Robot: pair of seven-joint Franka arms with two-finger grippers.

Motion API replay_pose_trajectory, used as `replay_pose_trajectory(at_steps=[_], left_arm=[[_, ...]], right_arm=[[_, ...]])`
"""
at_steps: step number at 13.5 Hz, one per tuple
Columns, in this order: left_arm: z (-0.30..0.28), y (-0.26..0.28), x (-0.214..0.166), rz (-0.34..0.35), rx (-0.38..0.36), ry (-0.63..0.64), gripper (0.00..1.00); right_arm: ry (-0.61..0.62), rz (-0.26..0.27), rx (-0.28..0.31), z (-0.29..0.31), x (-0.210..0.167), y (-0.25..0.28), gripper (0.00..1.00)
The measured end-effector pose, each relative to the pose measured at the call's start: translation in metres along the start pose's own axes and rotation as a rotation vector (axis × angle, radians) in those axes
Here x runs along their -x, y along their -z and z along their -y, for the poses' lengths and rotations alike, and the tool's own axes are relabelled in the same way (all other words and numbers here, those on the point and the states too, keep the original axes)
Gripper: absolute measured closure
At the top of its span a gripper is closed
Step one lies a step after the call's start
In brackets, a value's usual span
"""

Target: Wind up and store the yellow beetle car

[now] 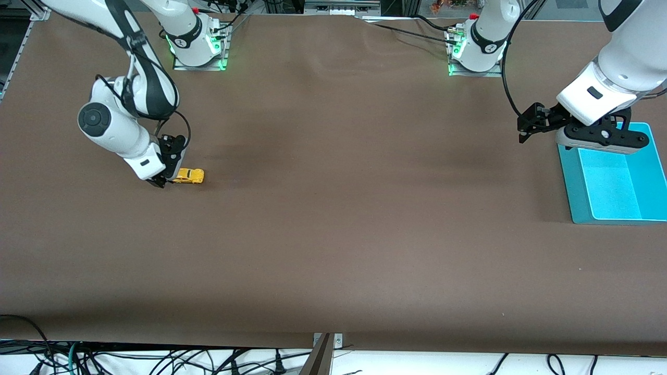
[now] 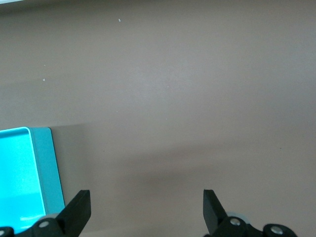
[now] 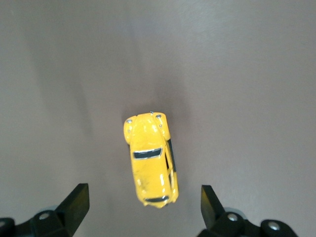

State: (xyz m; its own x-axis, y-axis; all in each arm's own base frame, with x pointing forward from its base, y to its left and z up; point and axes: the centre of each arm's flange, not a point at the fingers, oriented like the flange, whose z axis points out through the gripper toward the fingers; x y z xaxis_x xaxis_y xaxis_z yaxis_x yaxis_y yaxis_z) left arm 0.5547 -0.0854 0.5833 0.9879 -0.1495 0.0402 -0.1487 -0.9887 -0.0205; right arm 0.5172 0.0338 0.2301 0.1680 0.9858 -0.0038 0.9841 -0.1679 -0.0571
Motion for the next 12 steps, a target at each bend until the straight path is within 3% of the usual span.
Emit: replay_pose_trajectory(at_steps=[3,6,9,10,12], left_arm=[[0.0,0.0,0.0,0.0,0.0,0.0,0.0],[0.0,0.0,0.0,0.0,0.0,0.0,0.0],[0.0,0.0,0.0,0.0,0.0,0.0,0.0],[0.0,0.0,0.0,0.0,0.0,0.0,0.0],[0.0,0.0,0.0,0.0,0.0,0.0,0.0]], right_arm=[[0.067,-0.008,0.008,-0.003,0.001,-0.02,0.01],[0.076,-0.01,0.008,-0.003,0.001,-0.026,0.13],[0.075,-0.01,0.0,-0.002,0.001,-0.03,0.51],[0.075,-0.01,0.001,-0.002,0.001,-0.028,0.59],[0.075,-0.01,0.004,-0.002,0.001,-0.029,0.59]])
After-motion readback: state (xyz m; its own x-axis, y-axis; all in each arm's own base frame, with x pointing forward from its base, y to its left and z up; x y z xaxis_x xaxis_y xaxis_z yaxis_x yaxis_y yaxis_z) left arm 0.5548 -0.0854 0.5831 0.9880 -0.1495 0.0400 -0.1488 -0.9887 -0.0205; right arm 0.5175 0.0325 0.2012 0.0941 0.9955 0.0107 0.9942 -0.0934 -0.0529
